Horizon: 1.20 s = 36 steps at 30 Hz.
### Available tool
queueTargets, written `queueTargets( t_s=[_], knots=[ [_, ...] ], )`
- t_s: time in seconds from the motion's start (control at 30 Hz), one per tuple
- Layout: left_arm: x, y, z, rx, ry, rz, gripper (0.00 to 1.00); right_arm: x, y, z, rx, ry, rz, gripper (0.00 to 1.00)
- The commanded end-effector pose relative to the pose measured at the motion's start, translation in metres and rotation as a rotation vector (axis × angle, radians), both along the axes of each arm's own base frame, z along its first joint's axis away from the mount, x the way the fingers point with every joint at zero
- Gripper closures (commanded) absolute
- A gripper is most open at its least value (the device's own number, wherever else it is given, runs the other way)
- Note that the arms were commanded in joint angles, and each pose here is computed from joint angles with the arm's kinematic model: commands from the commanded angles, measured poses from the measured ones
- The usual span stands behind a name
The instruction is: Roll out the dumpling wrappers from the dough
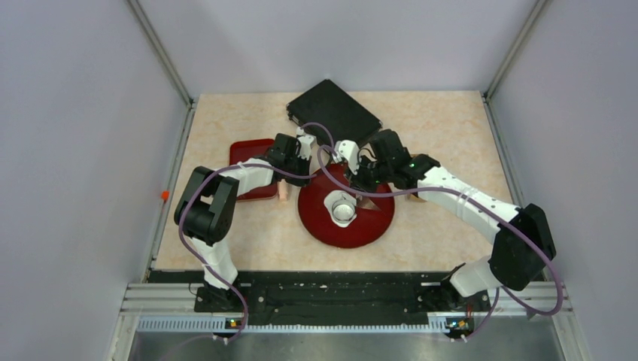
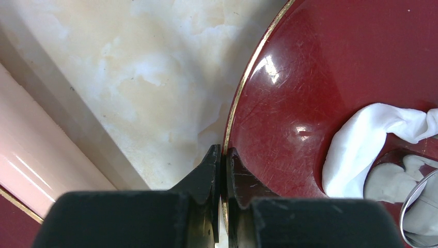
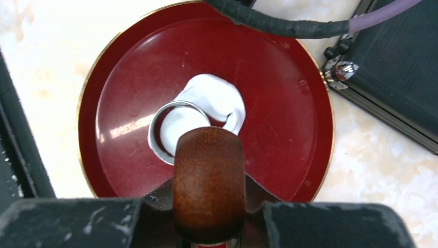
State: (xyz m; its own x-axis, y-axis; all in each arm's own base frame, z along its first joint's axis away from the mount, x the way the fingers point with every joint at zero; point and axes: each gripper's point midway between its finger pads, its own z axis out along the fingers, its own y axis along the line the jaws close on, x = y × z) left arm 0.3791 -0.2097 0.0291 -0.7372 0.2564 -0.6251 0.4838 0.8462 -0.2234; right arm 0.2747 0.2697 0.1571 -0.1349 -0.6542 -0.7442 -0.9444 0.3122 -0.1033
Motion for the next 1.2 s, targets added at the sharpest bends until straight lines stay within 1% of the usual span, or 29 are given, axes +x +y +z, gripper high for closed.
queueTargets(
  t_s=[0.0, 0.23, 0.43, 0.53, 0.6, 0.73, 0.83, 1.0, 1.17],
  knots=[
    [0.01, 0.011, 0.012, 0.022, -0.06, 0.038, 1.0, 0.017, 0.006, -0.001, 0.018, -0.062, -0.027, 1.0],
    [0.01, 0.011, 0.012, 0.021, -0.06, 0.037, 1.0, 0.034, 0.008, -0.008, 0.002, -0.103, -0.059, 1.0],
    [0.01, 0.011, 0.012, 0.022, -0.059, 0.038, 1.0, 0.06, 0.008, 0.001, 0.002, -0.195, -0.131, 1.0],
    [0.01, 0.011, 0.013, 0.021, -0.061, 0.037, 1.0, 0.062, 0.016, 0.009, 0.023, -0.196, -0.103, 1.0],
    [0.01, 0.011, 0.012, 0.022, -0.06, 0.038, 1.0, 0.058, 0.026, 0.011, 0.046, -0.156, -0.061, 1.0],
    [0.01, 0.011, 0.012, 0.021, -0.059, 0.037, 1.0, 0.039, 0.047, 0.009, 0.085, -0.007, 0.05, 1.0],
    [0.01, 0.011, 0.012, 0.021, -0.06, 0.036, 1.0, 0.032, 0.057, 0.008, 0.103, 0.074, 0.079, 1.0],
    [0.01, 0.011, 0.012, 0.02, -0.06, 0.037, 1.0, 0.043, 0.066, 0.01, 0.1, 0.084, 0.08, 1.0],
    [0.009, 0.01, 0.012, 0.019, -0.061, 0.036, 1.0, 0.044, 0.075, 0.007, 0.081, 0.154, 0.118, 1.0]
  ],
)
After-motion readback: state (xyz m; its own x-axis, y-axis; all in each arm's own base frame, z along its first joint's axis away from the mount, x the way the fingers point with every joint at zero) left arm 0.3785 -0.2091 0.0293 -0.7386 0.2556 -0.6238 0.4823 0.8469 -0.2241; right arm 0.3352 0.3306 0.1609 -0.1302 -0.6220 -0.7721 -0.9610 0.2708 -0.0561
